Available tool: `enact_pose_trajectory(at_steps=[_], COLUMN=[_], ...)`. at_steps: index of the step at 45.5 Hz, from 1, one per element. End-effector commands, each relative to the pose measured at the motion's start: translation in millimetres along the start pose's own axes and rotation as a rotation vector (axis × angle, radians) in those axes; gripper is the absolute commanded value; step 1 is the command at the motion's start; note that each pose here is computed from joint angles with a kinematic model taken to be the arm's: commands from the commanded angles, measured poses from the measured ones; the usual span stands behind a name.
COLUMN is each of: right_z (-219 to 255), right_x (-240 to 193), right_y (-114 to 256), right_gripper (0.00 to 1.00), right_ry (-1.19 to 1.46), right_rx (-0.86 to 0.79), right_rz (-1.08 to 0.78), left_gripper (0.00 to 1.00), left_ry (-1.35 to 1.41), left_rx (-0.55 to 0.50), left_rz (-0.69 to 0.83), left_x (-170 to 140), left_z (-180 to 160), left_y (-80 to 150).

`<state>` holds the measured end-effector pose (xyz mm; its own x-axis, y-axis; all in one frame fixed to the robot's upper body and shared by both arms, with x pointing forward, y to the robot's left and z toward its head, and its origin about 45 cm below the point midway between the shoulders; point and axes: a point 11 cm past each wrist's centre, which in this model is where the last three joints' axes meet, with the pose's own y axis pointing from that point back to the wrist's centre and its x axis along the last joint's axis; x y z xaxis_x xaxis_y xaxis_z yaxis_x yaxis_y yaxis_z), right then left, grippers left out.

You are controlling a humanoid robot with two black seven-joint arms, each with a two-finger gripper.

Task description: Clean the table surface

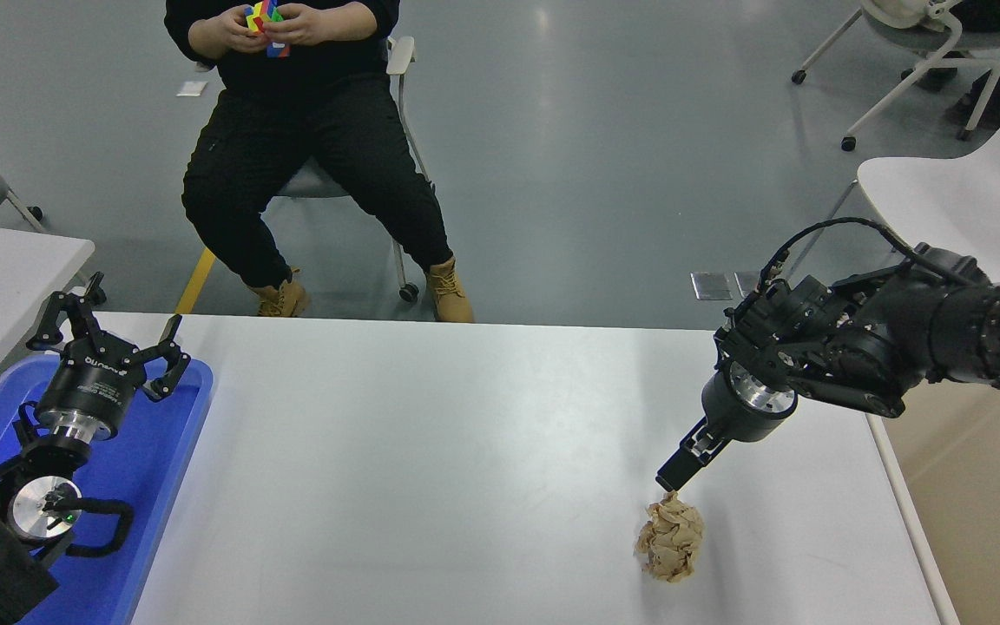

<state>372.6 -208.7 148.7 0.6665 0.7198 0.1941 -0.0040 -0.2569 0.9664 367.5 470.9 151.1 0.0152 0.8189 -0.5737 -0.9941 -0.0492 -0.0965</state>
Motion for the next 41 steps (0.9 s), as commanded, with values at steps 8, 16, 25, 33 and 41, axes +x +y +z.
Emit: enact_pose_trajectory(at_steps=[8, 16, 25, 33, 41], right_z=[-13.9, -14.7, -12.0, -8.7, -2.6], right_x=[-17.4, -22.4, -21.3, -30.8, -41.2], right_y=[-26.0, -35.4, -40.4, -48.9, -55.4], right_gripper=[0.98, 0.98, 0.98, 0.98, 0.98], right_ry=[-0.020, -0.034, -0.057, -0.070, -0.084], right_rx=[0.053, 0.067, 0.072, 0.073, 0.066], right_rz=[-0.042, -0.031, 0.006, 0.017, 0.034], left_gripper=[1.00, 1.00, 1.00, 1.00, 1.00], left_ry=[-0.001, 0.000, 0.000, 0.000, 0.000], left_rx=[0.000, 0.001, -0.001, 0.001, 0.001], left_rz=[0.000, 0.000, 0.000, 0.000, 0.000], left_x=[0.3, -0.1, -0.1, -0.1, -0.1], left_z=[0.6, -0.1, 0.1, -0.1, -0.1], left_y=[0.0, 0.0, 0.0, 0.0, 0.0])
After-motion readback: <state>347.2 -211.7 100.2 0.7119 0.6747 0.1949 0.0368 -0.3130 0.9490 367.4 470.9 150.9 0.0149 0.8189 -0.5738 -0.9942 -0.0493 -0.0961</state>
